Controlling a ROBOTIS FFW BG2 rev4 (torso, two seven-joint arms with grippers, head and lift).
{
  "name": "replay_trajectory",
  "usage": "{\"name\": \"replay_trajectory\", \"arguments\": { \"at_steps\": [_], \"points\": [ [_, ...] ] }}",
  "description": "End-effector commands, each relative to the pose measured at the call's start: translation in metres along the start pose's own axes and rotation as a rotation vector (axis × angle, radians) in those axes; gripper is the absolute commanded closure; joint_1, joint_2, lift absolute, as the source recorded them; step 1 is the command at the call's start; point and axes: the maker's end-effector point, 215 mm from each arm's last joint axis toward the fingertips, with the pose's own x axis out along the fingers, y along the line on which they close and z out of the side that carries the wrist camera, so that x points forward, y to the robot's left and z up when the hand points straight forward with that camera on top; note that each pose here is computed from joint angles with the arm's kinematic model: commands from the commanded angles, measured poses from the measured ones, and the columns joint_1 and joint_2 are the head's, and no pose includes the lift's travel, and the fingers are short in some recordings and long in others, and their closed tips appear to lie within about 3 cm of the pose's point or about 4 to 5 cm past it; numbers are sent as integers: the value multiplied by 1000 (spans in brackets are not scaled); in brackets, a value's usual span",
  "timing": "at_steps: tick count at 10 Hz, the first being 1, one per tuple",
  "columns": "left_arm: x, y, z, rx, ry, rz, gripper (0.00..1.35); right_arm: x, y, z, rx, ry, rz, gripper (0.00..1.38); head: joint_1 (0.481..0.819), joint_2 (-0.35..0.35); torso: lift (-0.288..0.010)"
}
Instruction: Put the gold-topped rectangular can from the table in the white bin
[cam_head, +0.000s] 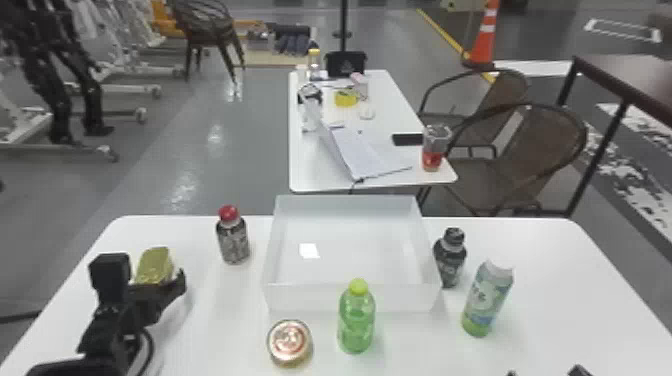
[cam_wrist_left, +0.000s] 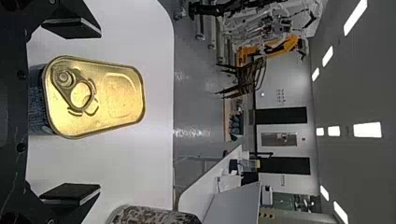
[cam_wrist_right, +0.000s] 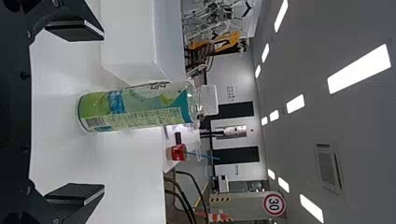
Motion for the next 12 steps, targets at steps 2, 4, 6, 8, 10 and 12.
{"name": "replay_trajectory", "arguments": {
  "at_steps": [2,4,6,8,10,12],
  "points": [
    [6,6,-14,21,68,-11,282,4,1,2,2,-7,6,145,549,0,-100],
    [5,14,-16,40,77,-1,834,5,2,3,2,-9,11,150,549,0,-100],
    [6,19,-10,48,64,7,944,6,2,3,2,-9,14,150,549,0,-100],
    [6,19,-10,49,61,7,946,7,3,2,2,-7,18,150,549,0,-100],
    [-5,1,11,70,-11,-37,946,7,3,3,2,-8,19,150,549,0,-100],
    [-34,-37,45,52,-107,-70,946,6,4,0,2,-2,20,150,549,0,-100]
  ]
}}
